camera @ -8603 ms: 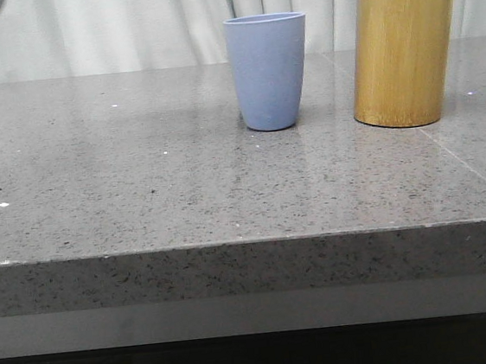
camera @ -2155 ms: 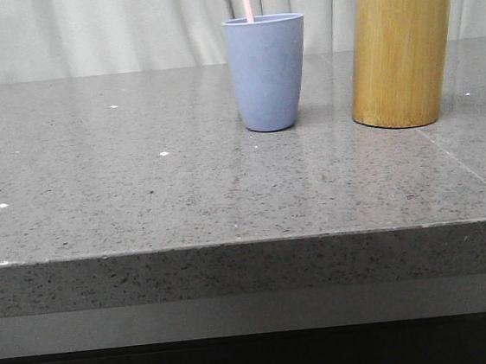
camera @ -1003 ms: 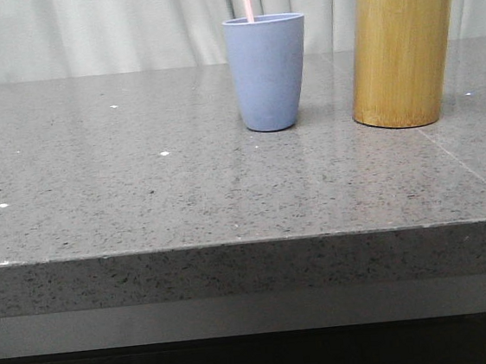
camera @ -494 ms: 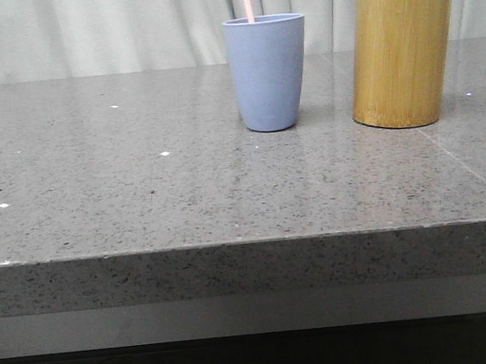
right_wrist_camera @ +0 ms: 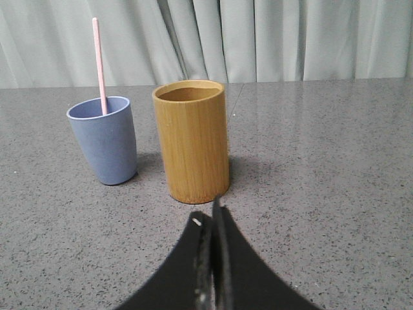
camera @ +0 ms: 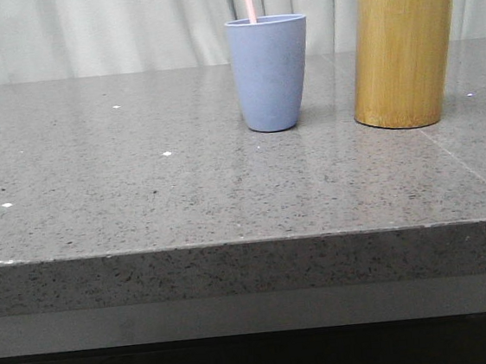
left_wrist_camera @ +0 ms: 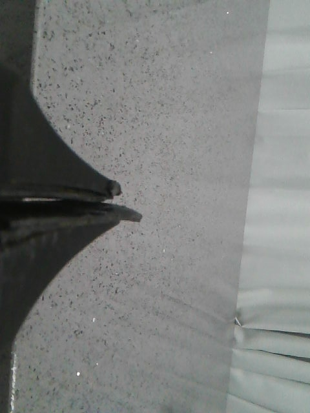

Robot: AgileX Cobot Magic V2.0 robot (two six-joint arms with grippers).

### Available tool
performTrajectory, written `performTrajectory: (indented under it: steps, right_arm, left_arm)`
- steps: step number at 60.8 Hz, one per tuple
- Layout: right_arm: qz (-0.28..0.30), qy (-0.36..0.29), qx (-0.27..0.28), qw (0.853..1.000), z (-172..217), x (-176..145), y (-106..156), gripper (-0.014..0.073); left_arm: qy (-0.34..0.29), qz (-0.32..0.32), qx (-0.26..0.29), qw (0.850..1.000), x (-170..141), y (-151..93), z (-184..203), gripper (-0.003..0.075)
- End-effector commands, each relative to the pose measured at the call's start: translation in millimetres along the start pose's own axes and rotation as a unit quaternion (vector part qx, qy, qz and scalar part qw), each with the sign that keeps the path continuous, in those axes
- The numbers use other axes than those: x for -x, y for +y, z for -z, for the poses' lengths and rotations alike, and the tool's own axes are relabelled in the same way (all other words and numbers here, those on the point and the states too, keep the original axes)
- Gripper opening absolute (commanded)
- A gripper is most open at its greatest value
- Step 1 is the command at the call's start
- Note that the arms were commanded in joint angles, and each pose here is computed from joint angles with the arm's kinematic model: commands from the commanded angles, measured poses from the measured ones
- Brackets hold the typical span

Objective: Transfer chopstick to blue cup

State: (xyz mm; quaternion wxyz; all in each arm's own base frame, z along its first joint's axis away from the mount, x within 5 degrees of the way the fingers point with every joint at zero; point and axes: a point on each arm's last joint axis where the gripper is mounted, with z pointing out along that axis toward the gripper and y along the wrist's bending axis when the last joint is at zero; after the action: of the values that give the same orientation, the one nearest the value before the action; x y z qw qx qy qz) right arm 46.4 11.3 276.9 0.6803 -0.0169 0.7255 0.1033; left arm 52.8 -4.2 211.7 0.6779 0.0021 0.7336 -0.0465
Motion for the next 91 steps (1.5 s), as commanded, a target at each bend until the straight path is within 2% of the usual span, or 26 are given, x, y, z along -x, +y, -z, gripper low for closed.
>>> performTrajectory:
  steps: [1, 8, 77, 91]
  right_arm:
    - [0.0, -0.044, -0.003, 0.999, 1.4, 14.5, 0.6, -0.0059]
    - [0.0, -0.044, -0.003, 0.999, 1.4, 14.5, 0.6, -0.0059]
    - [0.0, -0.05, -0.004, 0.999, 0.8, 14.2, 0.2, -0.0059]
    - [-0.013, -0.052, -0.018, 0.998, -7.9, -11.9, -6.2, -0.0059]
  left_arm:
    - [-0.072, 0.004, -0.001, 0.997, 7.7, 0.1, 2.1, -0.0018]
    - [-0.056, 0.006, 0.0, 0.998, -5.5, 1.0, -1.5, -0.0018]
    - [-0.046, 0.006, 0.0, 0.999, -7.6, 1.1, -1.9, -0.0018]
    - [-0.046, 0.006, 0.0, 0.999, -7.6, 1.1, -1.9, -0.0018]
